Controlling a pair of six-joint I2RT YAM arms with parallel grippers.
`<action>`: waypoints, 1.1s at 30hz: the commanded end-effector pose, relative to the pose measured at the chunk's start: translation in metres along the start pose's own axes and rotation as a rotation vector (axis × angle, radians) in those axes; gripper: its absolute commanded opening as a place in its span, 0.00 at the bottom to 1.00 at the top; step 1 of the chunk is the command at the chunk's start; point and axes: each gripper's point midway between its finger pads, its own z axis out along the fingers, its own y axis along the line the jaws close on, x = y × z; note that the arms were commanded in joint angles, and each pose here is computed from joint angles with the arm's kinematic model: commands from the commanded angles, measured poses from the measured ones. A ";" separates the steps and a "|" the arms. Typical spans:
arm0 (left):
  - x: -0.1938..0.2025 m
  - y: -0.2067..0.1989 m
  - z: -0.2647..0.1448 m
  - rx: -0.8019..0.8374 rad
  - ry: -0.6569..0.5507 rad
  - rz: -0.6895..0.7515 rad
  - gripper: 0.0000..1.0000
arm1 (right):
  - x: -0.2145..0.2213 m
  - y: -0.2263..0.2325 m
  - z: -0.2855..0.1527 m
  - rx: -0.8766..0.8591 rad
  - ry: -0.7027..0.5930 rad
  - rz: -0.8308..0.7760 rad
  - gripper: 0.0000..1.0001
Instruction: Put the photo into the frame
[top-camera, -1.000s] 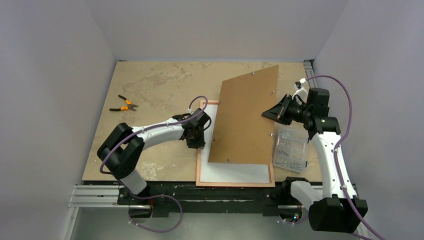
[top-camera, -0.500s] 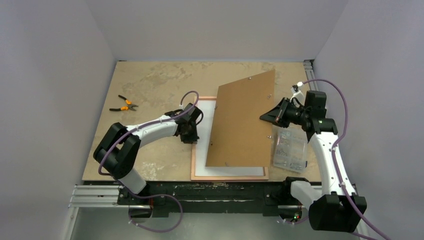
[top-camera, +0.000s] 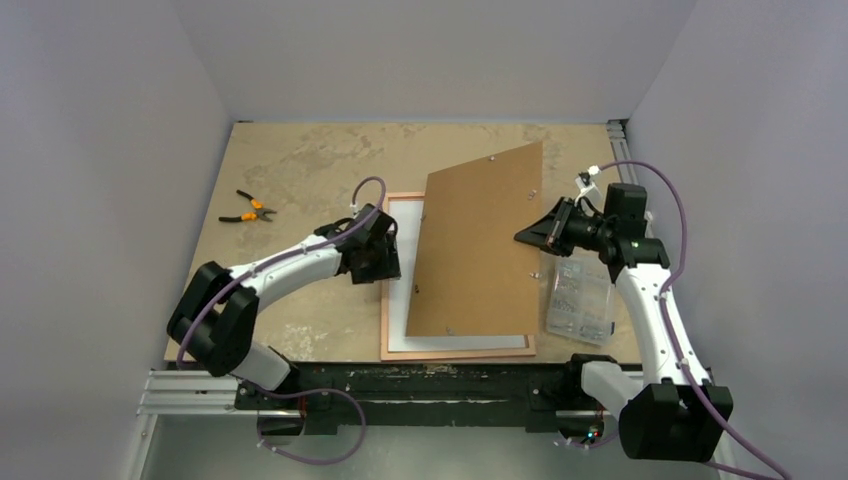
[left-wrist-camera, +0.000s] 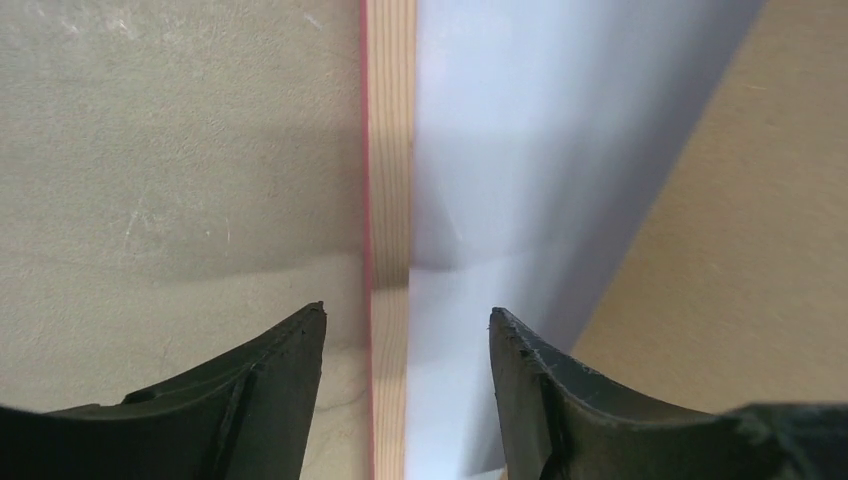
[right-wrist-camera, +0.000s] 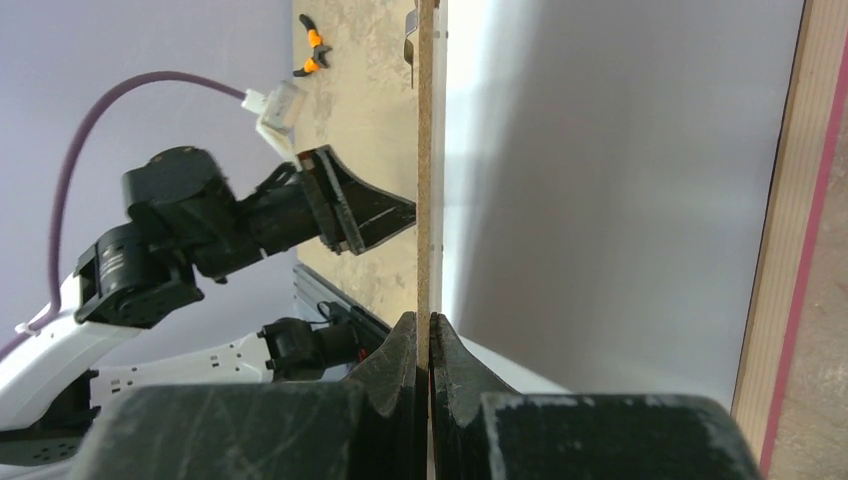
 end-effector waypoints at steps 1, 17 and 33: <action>-0.022 -0.013 -0.035 0.115 -0.118 0.004 0.63 | -0.012 0.028 -0.002 -0.113 -0.013 -0.074 0.00; 0.011 0.017 -0.042 0.242 -0.082 -0.111 0.59 | 0.004 0.041 0.034 -0.155 0.122 -0.101 0.00; 0.027 0.031 0.007 0.142 0.012 -0.100 0.43 | 0.018 0.016 0.055 -0.108 0.217 -0.066 0.00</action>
